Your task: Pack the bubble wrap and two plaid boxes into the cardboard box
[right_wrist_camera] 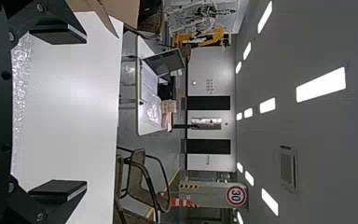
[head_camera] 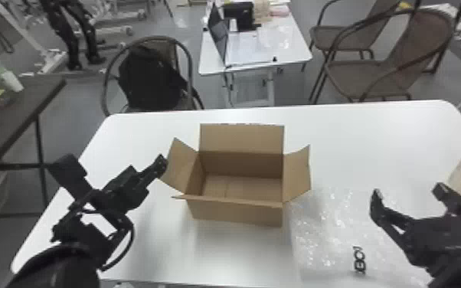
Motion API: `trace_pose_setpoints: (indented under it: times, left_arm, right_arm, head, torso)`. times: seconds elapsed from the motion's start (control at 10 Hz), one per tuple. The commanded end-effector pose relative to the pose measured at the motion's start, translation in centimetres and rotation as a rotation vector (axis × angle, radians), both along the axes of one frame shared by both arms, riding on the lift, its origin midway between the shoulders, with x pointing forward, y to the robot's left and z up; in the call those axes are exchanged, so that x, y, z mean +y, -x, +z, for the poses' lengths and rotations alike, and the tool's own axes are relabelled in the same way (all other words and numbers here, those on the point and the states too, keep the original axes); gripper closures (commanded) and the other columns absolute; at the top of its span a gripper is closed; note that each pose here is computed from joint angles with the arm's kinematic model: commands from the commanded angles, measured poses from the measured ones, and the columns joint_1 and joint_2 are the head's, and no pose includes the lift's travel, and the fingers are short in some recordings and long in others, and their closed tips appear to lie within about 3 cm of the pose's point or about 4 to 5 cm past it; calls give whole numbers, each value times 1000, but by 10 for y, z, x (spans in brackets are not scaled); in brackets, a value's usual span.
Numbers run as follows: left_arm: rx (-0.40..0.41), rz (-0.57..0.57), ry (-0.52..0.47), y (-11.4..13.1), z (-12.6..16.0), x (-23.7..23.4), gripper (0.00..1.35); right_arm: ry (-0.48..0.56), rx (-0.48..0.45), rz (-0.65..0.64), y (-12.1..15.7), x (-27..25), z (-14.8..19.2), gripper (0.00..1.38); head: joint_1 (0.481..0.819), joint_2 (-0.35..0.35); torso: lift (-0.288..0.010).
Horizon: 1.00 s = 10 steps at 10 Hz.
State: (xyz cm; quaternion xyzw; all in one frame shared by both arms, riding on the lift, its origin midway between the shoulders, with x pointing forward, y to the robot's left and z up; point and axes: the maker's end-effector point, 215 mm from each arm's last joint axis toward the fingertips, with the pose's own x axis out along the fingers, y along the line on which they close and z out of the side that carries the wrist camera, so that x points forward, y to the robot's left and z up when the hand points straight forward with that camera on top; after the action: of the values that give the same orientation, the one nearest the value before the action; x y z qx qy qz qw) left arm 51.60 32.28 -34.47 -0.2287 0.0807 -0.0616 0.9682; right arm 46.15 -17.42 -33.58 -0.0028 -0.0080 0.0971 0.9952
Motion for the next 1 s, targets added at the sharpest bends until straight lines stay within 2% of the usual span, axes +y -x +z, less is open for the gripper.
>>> trace_pose_setpoints:
  times: [0.0, 0.2, 0.4, 0.5, 0.6, 0.7, 0.9]
  left_arm:
    - [27, -38, 43, -1, -11, -13, 177]
    - [37, -63, 51, -3, -15, -20, 252]
    - [50, -103, 48, -5, -17, -32, 395]
    - [57, -114, 47, -5, -19, -34, 653]
    - [54, -115, 43, -5, -18, -34, 1009]
    - [52, -117, 42, -6, -17, -35, 1191]
    - [50, -122, 44, -6, -16, -38, 1222]
  right_arm:
    - [-1, 0, 2, 0, 1, 0, 190]
    - [-2, 0, 3, 0, 1, 0, 190]
    - [-6, 1, 6, 0, 2, -1, 190]
    - [-6, 2, 6, 0, 2, -1, 190]
    - [-8, 4, 8, 0, 3, -2, 190]
    - [-8, 3, 8, -1, 3, -1, 190]
    - [-10, 6, 10, -1, 4, -3, 190]
  head:
    - [695, 169]
    - [695, 154]
    - [695, 144]
    - [695, 138]
    - [695, 134]
    - [695, 131]
    - [695, 131]
  torso:
    - [-108]
    - [-108]
    - [-108]
    - [-108]
    - [-108]
    - [-108]
    - [-108]
